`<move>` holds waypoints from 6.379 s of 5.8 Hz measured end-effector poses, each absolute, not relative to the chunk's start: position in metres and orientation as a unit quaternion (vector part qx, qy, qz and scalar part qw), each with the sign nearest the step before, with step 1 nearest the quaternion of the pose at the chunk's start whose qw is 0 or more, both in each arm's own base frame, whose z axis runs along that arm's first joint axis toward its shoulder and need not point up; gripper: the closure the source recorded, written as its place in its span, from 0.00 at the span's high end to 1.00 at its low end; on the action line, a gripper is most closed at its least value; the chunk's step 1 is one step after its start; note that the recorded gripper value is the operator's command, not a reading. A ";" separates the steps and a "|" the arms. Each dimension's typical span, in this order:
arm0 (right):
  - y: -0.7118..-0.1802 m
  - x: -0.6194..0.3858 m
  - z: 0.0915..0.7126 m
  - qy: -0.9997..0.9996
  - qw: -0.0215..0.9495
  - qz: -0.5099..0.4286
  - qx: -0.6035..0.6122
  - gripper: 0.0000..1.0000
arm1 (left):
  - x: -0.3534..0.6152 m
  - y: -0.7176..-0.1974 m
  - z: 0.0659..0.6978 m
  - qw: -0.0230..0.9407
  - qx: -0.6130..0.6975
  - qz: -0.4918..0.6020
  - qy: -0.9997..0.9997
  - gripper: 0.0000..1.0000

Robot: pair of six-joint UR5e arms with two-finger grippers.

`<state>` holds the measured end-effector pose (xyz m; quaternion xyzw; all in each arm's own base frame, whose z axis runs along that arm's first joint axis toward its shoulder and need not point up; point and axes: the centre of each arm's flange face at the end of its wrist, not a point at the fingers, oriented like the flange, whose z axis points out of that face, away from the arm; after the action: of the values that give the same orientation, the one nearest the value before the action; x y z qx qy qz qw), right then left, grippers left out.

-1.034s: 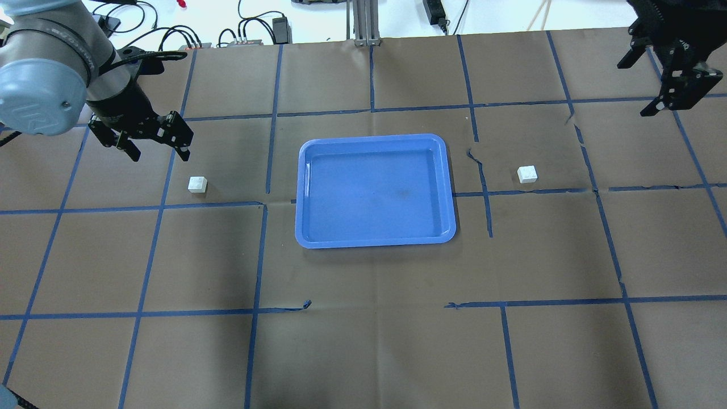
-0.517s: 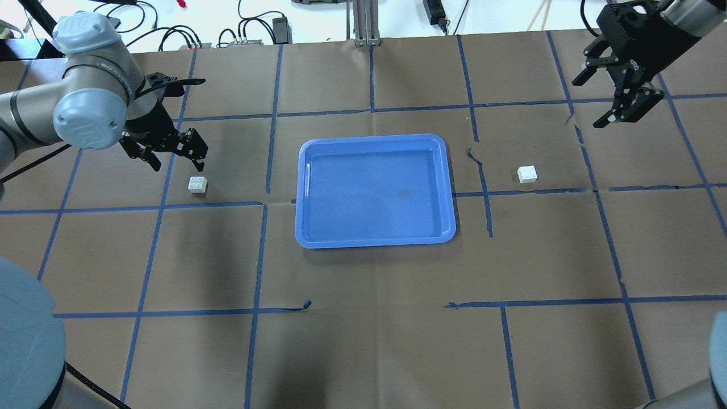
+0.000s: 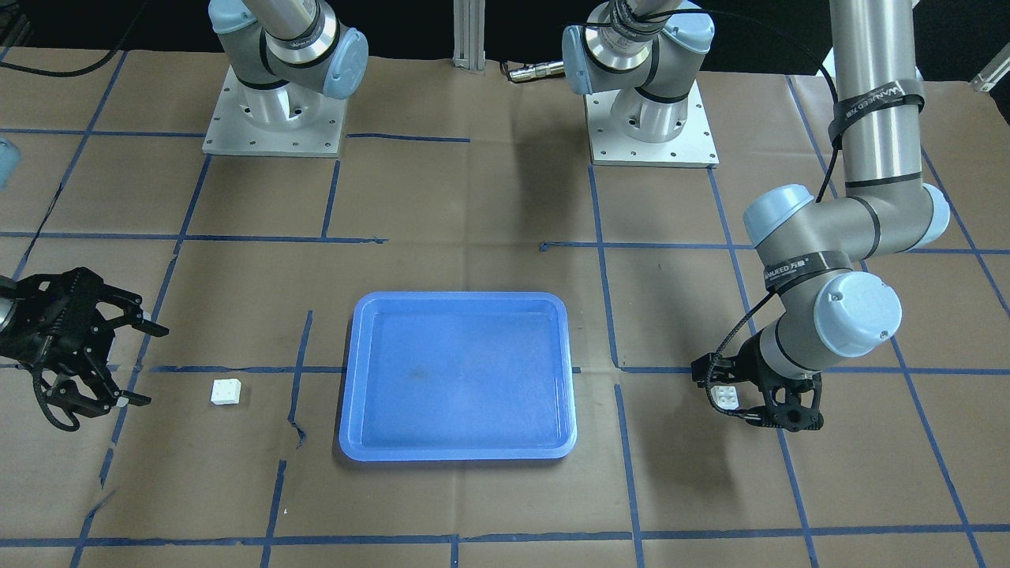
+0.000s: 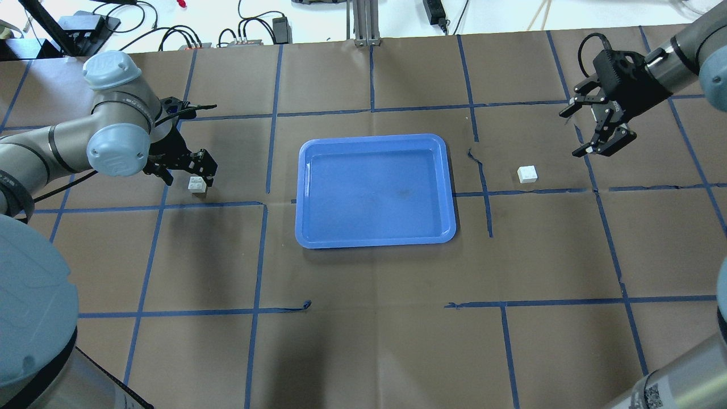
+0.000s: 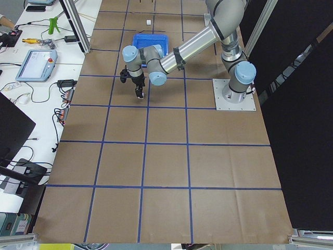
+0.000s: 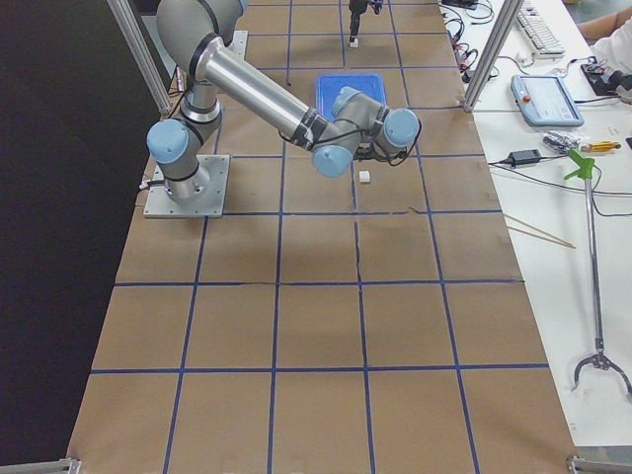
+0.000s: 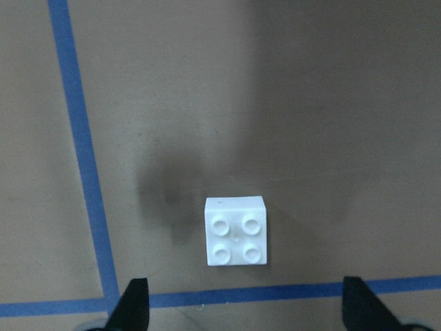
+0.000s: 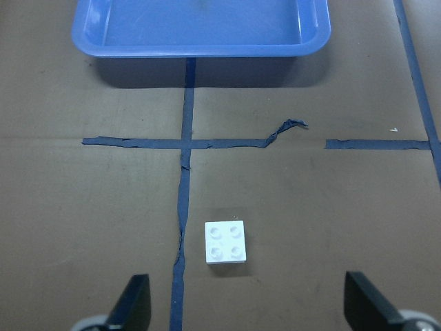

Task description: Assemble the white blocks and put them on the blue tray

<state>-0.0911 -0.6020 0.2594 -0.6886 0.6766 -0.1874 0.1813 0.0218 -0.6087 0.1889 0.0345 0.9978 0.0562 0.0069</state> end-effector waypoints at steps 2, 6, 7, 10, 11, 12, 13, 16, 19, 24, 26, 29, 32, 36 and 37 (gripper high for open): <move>-0.583 -0.080 0.182 0.659 0.181 -0.229 -0.693 1.00 | 0.023 -0.611 0.172 0.006 0.035 0.056 0.998 0.29; -0.584 -0.080 0.146 0.650 0.178 -0.239 -0.699 0.76 | 0.023 -0.614 0.190 0.012 0.037 0.039 0.999 0.06; -0.584 -0.080 0.146 0.650 0.175 -0.240 -0.700 0.71 | 0.017 -0.613 0.202 0.013 0.048 0.030 0.998 0.06; -0.590 -0.074 0.152 0.642 0.175 -0.269 -0.697 0.52 | -0.113 -0.596 0.258 0.024 0.249 -0.016 0.968 0.08; -0.590 -0.073 0.153 0.638 0.175 -0.274 -0.698 0.51 | -0.165 -0.583 0.267 0.026 0.332 -0.024 0.942 0.07; -0.590 -0.073 0.153 0.636 0.174 -0.276 -0.700 0.52 | -0.203 -0.571 0.267 0.026 0.415 -0.024 0.909 0.07; -0.591 -0.073 0.153 0.635 0.173 -0.276 -0.700 0.53 | -0.232 -0.561 0.261 0.025 0.501 -0.017 0.865 0.08; -0.591 -0.073 0.152 0.633 0.172 -0.278 -0.702 0.20 | -0.303 -0.531 0.241 0.022 0.691 -0.001 0.723 0.07; -0.597 -0.076 0.165 0.632 0.162 -0.280 -0.704 0.18 | -0.341 -0.533 0.192 0.029 0.725 -0.008 0.688 0.08; -0.590 -0.028 0.251 0.670 0.182 -0.266 -0.669 0.19 | -0.348 -0.535 0.178 0.030 0.724 -0.019 0.688 0.98; -0.573 -0.002 0.246 0.667 0.185 -0.265 -0.671 0.19 | -0.348 -0.533 0.199 0.035 0.723 -0.028 0.690 0.98; -0.569 0.043 0.242 0.676 0.186 -0.260 -0.664 0.19 | -0.318 -0.522 0.304 0.019 0.709 0.007 0.705 0.98; -0.559 0.165 0.237 0.694 0.163 -0.280 -0.643 0.19 | -0.274 -0.508 0.427 0.013 0.665 0.018 0.747 0.99; -0.541 0.248 0.187 0.702 0.156 -0.257 -0.646 0.19 | -0.200 -0.509 0.471 0.024 0.396 -0.009 0.918 0.99; -0.538 0.250 0.177 0.702 0.159 -0.252 -0.647 0.19 | -0.198 -0.513 0.476 0.025 0.271 -0.034 0.962 0.99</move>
<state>0.2495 -0.5378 0.1772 -0.6466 0.7022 -0.2521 0.1589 -0.1977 -0.5135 0.4760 0.2710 0.9617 -0.0336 0.0245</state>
